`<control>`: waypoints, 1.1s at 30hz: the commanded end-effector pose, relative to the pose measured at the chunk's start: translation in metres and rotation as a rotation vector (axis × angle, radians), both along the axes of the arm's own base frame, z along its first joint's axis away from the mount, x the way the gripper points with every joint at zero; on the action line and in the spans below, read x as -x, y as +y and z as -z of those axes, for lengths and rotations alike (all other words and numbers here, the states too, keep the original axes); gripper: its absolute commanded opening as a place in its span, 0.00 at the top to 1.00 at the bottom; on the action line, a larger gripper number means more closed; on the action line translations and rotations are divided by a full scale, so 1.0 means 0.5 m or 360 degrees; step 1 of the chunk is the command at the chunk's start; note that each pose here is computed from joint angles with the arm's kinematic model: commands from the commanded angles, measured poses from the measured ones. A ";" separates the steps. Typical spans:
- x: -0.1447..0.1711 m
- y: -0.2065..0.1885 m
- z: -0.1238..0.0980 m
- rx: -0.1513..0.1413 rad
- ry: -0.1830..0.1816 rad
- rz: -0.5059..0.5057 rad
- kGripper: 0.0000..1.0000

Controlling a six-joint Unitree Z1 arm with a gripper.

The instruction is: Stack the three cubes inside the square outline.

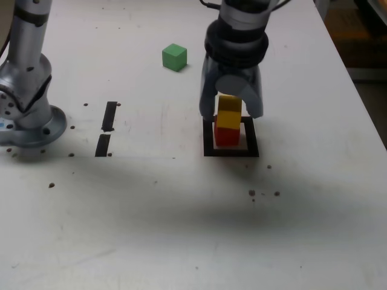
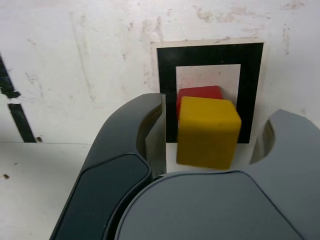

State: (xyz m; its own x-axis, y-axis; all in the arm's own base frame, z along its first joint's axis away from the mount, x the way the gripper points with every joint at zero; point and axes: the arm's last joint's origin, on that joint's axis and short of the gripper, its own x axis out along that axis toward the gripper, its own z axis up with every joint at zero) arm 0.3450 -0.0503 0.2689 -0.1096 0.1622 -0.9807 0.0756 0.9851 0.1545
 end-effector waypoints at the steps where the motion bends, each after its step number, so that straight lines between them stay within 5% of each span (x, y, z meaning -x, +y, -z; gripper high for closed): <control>1: 0.021 0.007 -0.039 -0.0005 -0.0058 -0.0009 0.01; 5: 0.081 0.062 -0.105 -0.0063 -0.0096 -0.0030 0.01; 8: 0.118 0.145 -0.114 -0.0106 -0.0047 -0.0037 0.01; 17: 0.172 0.377 -0.047 -0.0087 0.0114 0.0160 0.03; 26: 0.191 0.474 0.019 -0.0142 0.0306 0.0098 0.05; 33: 0.174 0.499 0.081 -0.0076 0.0358 0.0096 0.08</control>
State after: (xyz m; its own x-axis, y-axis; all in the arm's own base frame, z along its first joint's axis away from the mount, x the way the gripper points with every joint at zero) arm 0.2565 0.1984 0.2344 -0.3069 0.2336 -0.9226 0.1691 0.9674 0.1887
